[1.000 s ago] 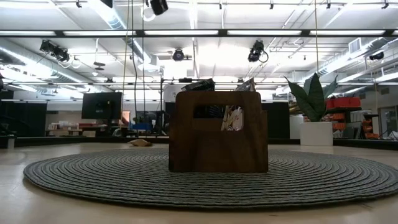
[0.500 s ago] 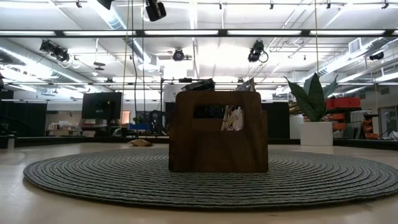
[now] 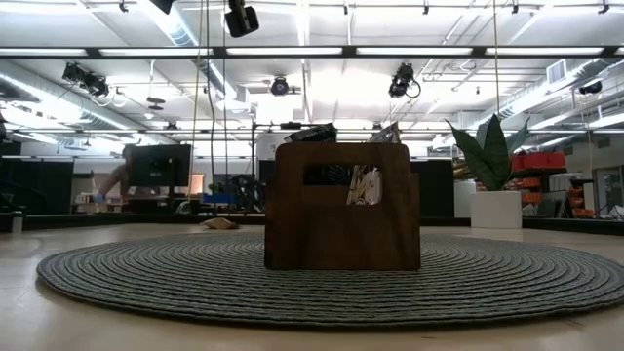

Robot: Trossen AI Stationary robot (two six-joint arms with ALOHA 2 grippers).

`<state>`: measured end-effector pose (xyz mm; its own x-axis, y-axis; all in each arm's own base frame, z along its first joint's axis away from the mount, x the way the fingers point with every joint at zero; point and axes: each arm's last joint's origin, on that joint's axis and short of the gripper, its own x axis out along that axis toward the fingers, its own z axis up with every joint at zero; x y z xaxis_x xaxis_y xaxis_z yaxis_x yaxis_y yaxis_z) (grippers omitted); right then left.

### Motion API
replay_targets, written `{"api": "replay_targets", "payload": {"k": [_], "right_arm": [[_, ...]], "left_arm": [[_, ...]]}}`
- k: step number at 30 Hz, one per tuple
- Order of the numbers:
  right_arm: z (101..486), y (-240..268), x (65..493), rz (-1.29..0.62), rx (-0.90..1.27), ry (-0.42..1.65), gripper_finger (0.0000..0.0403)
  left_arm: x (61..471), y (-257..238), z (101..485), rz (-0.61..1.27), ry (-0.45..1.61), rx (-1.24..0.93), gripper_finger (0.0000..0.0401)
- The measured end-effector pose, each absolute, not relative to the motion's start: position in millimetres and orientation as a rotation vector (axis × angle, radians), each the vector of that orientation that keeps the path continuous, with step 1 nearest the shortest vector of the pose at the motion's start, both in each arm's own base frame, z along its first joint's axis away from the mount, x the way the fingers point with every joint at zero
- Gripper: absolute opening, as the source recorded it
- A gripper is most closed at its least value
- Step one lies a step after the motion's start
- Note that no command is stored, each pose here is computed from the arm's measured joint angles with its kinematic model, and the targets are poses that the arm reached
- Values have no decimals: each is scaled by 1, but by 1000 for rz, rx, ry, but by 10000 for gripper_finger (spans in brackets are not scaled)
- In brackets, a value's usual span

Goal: Pick & Place Tea
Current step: Put the brown tea bag into the bottom section of the wooden organizer

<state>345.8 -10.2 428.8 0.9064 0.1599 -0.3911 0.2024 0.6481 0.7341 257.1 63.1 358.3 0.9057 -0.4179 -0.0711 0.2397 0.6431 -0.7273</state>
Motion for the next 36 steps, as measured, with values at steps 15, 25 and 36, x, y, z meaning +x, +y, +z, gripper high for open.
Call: {"api": "replay_targets", "payload": {"k": [15,25,36], "right_arm": [[430,-9,346,-32,886,440,12],[434,4,336,-116,929,424,2],[431,28,319,-278,1034,476,0]], "left_arm": [[257,63,358,-380,244,-776,23],[248,63,363,-377,220,-682,113],[214,59,370,-176,217,-414,121]]}}
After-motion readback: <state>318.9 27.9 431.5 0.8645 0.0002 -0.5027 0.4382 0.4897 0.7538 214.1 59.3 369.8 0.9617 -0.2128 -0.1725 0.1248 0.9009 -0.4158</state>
